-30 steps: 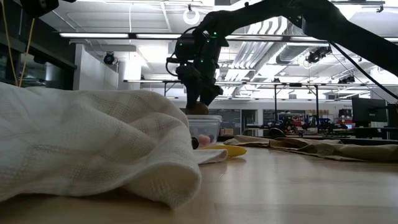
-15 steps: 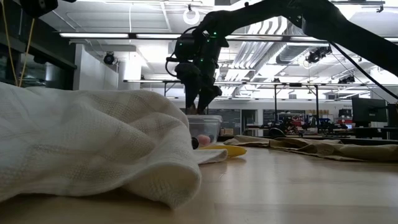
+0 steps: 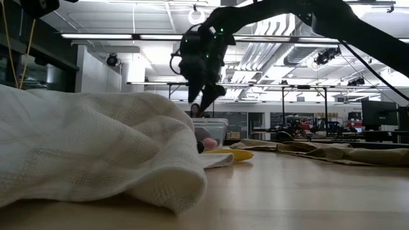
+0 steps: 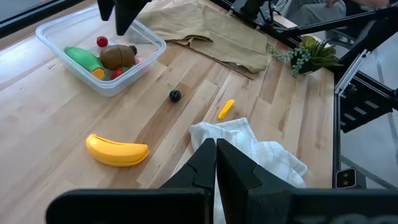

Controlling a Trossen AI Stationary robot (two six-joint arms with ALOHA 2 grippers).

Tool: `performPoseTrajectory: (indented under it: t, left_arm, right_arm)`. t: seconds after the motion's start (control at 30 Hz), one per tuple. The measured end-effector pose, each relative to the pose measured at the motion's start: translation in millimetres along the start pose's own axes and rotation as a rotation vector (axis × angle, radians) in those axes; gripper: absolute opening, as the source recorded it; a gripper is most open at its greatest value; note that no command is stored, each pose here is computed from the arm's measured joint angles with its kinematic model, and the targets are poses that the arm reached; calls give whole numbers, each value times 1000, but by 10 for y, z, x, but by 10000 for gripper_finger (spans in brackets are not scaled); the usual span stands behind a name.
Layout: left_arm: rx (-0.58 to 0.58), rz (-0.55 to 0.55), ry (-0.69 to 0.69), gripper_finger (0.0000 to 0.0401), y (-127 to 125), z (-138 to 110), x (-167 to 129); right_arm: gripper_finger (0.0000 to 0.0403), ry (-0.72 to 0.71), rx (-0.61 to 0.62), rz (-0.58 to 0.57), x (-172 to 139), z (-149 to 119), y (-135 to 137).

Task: Pick and placing Produce into tupperware
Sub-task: Put the yellow corn into the transparent bin

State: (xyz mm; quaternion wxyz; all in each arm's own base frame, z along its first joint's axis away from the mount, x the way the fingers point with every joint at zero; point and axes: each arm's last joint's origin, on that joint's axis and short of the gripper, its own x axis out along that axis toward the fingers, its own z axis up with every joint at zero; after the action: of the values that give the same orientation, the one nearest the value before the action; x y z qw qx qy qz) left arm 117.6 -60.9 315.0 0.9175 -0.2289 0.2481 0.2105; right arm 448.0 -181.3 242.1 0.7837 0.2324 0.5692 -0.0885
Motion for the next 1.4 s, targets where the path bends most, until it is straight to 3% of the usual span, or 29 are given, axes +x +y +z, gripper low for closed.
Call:
performPoseTrajectory:
  t: [0.3,0.57,0.73,0.93,1.17,1.4]
  left_arm:
    - [4,1,1,3,2,-1,-1]
    - [16,-3,31,3,10,-15,-1]
    - [28,-2,56,3,21,-27,-3]
    - [35,-7,83,3,27,-40,-3]
    - [39,-19,115,3,28,-51,-4]
    - [58,-3,129,3,49,-63,-5]
  right_arm:
    - [277,-31,-117,80,-131,-66,544]
    - [277,32,-174,109,-53,-240,1065]
    - [277,79,-216,11,7,-406,1350]
    - [277,155,-290,9,104,-630,1679]
    - [277,246,-356,-41,232,-871,1904]
    - [277,249,-396,-112,182,-993,2038]
